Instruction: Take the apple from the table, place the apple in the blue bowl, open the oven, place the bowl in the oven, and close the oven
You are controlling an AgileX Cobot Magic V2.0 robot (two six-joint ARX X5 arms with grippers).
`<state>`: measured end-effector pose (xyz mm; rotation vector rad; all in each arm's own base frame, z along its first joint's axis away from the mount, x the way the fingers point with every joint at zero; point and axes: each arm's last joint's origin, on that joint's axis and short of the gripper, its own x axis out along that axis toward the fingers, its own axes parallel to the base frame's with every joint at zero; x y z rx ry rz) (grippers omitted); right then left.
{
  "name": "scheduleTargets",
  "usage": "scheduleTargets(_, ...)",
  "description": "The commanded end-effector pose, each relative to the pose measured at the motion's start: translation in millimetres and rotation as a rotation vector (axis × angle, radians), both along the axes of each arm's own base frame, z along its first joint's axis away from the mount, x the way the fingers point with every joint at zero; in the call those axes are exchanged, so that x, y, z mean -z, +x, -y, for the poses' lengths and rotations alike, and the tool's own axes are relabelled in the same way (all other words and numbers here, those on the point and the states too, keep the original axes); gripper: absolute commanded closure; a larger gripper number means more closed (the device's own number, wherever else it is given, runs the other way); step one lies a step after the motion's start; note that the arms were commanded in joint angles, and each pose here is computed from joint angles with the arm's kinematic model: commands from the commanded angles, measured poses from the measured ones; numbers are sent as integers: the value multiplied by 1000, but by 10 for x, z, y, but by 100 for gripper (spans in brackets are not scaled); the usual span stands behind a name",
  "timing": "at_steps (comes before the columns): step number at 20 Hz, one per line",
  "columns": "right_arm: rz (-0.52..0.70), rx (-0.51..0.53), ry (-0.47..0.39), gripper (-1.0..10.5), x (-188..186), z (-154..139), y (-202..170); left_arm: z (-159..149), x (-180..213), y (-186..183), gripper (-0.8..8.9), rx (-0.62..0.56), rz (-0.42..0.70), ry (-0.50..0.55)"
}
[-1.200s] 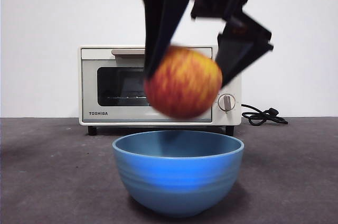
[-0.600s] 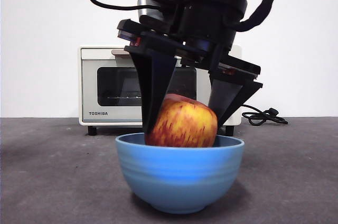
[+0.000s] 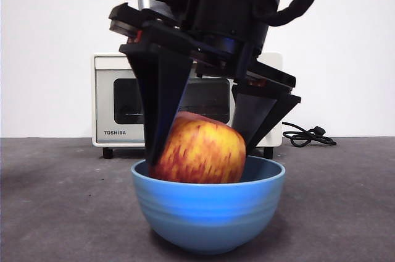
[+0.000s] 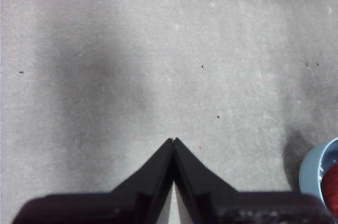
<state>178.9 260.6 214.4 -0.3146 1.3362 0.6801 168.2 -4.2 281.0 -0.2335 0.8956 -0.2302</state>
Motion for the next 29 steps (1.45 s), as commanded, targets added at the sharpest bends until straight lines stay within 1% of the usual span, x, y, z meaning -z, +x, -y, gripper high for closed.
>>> scheduleTargets(1,4,5,-3,679,15,-14,6,5,0,6,818,15,9,11)
scheduleTargets(2,5,5,-1,651,15,-15,7,5,1,6,818,14,9,11)
scheduleTargets(4,5,6,-1,651,14,-16,7,5,1,5,818,15,8,11)
scheduleTargets(5,4,8,-1,629,14,-16,7,5,2,4,818,17,7,12)
scheduleTargets(7,7,18,-5,473,15,-14,9,5,4,2,818,17,4,12)
scheduleTargets(8,6,22,-4,437,15,-14,9,5,5,1,818,17,2,13)
scheduleTargets(14,-11,47,-16,447,-7,14,-13,5,4,2,818,26,7,20)
scheduleTargets(16,19,49,15,454,-140,63,-43,6,-6,9,819,33,20,22)
scheduleTargets(17,37,50,37,492,-222,94,-64,7,-17,20,819,35,33,18)
scheduleTargets(19,106,65,63,617,-443,215,-133,10,-64,69,819,39,63,7)
scheduleTargets(20,156,82,59,710,-561,304,-175,17,-104,110,819,56,67,-17)
scheduleTargets(22,266,125,32,938,-774,498,-270,29,-206,239,819,91,72,-59)
scheduleTargets(23,320,153,13,961,-869,603,-322,34,-264,322,819,99,75,-65)
scheduleTargets(25,399,205,-24,958,-1020,806,-426,72,-386,517,819,118,89,-64)
scheduleTargets(27,452,260,-60,958,-1129,997,-529,140,-517,728,819,147,107,-65)
scheduleTargets(29,473,308,-71,958,-1212,1174,-609,245,-643,954,819,185,132,-67)
